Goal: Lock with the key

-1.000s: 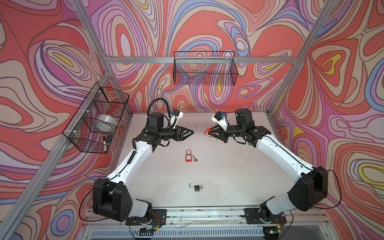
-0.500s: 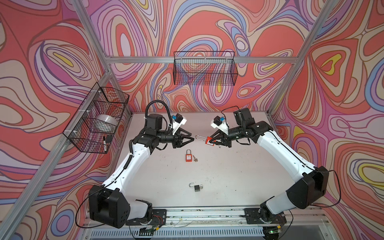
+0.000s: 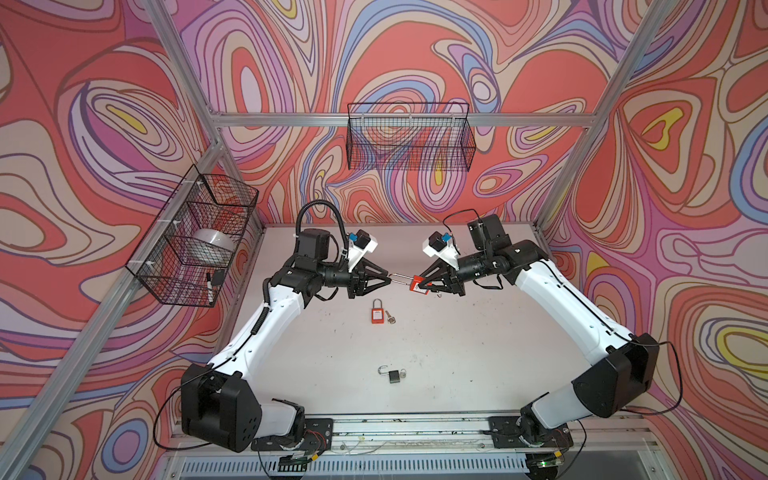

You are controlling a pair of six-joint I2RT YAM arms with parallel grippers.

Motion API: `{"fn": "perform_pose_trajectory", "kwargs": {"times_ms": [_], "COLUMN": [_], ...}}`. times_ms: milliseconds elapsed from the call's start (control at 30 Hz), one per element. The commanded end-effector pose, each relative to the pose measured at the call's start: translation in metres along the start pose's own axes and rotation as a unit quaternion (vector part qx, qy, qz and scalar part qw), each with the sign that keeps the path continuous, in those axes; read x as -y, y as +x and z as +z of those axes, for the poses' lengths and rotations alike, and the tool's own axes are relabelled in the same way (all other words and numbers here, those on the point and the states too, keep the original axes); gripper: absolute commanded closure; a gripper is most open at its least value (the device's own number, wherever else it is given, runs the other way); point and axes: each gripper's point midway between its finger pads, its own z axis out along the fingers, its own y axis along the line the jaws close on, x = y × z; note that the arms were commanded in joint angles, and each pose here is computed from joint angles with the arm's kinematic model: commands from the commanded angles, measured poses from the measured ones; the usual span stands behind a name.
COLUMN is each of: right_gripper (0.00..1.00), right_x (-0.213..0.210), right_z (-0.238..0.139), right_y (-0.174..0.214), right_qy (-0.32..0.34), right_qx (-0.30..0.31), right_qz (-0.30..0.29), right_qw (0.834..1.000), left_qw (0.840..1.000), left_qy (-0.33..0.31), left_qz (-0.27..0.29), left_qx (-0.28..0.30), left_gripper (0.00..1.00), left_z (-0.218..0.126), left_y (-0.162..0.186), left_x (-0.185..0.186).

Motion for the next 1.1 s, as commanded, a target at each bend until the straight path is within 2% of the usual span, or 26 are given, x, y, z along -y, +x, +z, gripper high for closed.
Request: {"fn": "perform_pose_trajectory", "kwargs": {"times_ms": [0, 367, 600, 800, 1067], "right_gripper": [1.0, 1.0, 1.0, 1.0, 1.0], "right_x": [-0.005, -0.008, -0.009, -0.02, -0.019], "right_z": [0.003, 0.007, 0.006, 0.007, 0.008], "right_y": [-0.009, -0.009, -0.017, -0.021, -0.025], "right_qy": [-0.021, -0.033, -0.041, -0.079, -0.078], "right_qx": [0.012, 0.006, 0.022, 0.024, 0.042], "right_qz": [-0.01, -0.017, -0.021, 0.004, 0.001], "right_qw": [1.0, 0.999, 0.999, 0.997, 0.996], "left_qw": [1.0, 0.999, 0.999, 0.997, 0.995], "left_qy": [0.022, 0.038, 0.039, 0.025, 0.026], "left_qz": [0.016, 0.012, 0.008, 0.057, 0.067], "left_qx": [0.006, 0.011, 0.009, 0.036, 0.073], "left_gripper": [0.7, 1.0, 1.0, 1.0, 1.0], "left_z": [0.005, 0.007, 0.008, 0.01, 0.012], "left_y": [-0.003, -0.004, 0.0, -0.006, -0.019], "left_x": [0.004, 0.01, 0.012, 0.011, 0.015]}}
